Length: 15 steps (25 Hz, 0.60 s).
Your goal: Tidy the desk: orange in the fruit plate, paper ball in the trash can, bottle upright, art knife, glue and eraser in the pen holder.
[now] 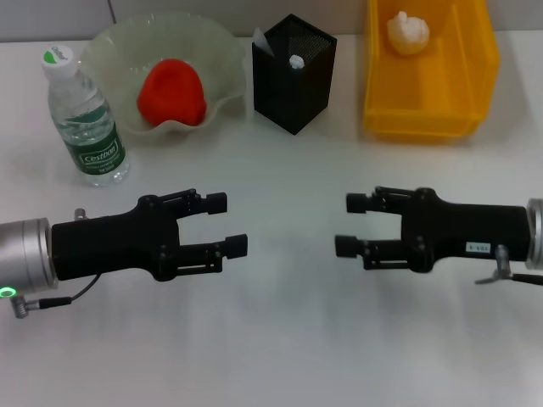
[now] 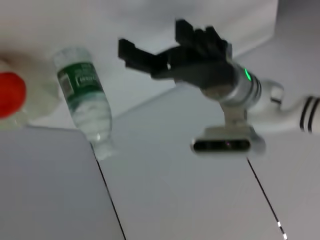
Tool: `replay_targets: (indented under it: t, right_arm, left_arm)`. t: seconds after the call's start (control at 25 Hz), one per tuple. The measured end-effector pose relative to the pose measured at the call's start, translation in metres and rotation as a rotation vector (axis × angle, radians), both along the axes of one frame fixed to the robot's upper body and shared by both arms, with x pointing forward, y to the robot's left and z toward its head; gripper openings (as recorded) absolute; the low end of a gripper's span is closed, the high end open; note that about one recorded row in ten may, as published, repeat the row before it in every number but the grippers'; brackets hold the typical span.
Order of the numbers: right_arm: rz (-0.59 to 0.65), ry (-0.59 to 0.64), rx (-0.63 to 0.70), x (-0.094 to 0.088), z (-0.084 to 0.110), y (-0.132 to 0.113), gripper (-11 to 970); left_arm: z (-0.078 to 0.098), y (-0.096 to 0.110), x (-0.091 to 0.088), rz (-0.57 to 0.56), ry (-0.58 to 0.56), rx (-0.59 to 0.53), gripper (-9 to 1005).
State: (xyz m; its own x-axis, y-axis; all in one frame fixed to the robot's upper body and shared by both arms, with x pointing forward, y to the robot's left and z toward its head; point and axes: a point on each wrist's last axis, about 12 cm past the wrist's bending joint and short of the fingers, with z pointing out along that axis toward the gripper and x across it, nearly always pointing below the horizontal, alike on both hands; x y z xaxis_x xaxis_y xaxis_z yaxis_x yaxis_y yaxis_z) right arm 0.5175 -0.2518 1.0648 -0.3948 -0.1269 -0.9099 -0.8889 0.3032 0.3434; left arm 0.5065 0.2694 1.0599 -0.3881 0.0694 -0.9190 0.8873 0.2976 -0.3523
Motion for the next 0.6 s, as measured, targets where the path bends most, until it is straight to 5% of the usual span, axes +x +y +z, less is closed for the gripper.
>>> replay_targets:
  t: [0.6]
  right_arm:
    - [0.023, -0.02, -0.051, -0.004, -0.0067, -0.0025, 800]
  left_arm:
    - [-0.0026, 0.0028, -0.0051, -0.002, 0.033, 0.0, 815]
